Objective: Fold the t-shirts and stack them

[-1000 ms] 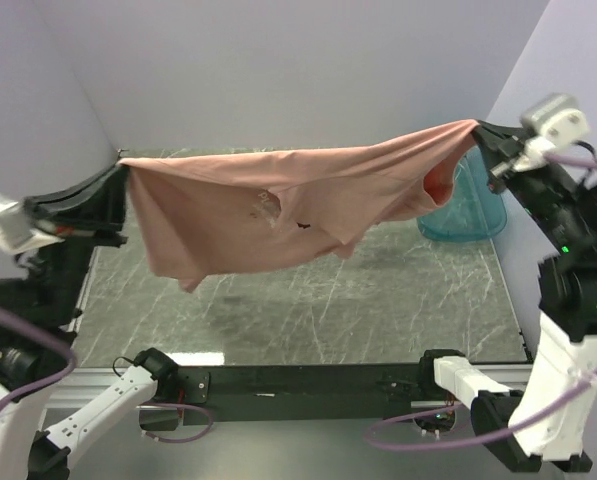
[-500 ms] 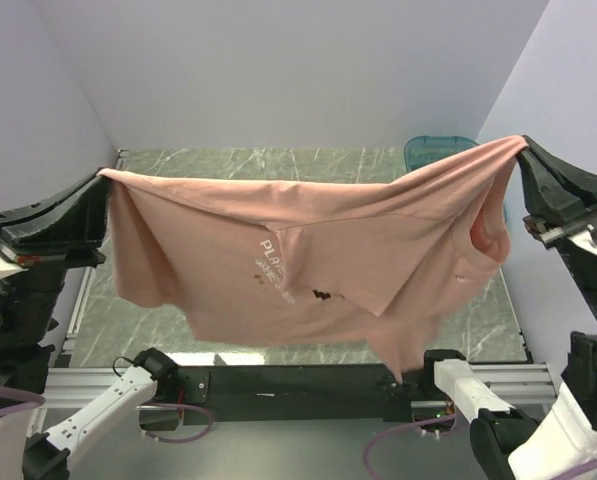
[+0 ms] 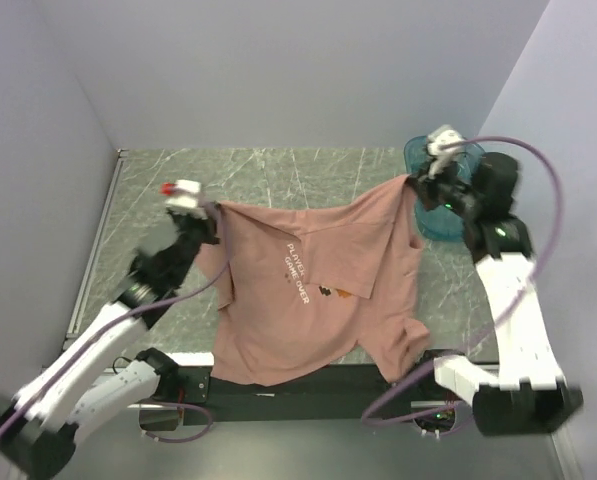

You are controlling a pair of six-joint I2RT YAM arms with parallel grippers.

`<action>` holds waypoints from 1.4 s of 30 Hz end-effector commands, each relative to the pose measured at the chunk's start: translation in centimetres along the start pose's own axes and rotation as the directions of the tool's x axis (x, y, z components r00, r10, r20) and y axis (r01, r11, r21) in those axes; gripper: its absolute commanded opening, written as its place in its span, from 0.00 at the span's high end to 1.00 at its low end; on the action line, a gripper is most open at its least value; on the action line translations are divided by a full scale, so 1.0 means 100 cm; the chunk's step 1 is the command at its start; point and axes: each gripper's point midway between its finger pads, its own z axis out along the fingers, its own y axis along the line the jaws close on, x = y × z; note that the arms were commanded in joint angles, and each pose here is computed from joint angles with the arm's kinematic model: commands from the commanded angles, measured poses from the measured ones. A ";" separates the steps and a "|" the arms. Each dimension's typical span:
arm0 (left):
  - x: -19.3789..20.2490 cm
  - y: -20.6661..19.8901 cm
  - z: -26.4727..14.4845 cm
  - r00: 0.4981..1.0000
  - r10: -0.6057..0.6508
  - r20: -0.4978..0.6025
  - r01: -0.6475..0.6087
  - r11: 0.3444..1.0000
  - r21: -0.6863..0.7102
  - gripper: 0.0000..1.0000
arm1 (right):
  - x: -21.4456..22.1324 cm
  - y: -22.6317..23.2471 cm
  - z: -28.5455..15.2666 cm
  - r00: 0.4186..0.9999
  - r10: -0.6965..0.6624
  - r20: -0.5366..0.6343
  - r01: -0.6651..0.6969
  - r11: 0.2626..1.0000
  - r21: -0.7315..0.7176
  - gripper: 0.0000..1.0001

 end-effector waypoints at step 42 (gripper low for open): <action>0.033 0.097 -0.048 0.996 -0.061 -0.066 0.041 0.961 -0.273 0.06 | 0.204 0.177 0.181 0.740 -0.341 -0.580 0.056 0.890 -0.452 0.44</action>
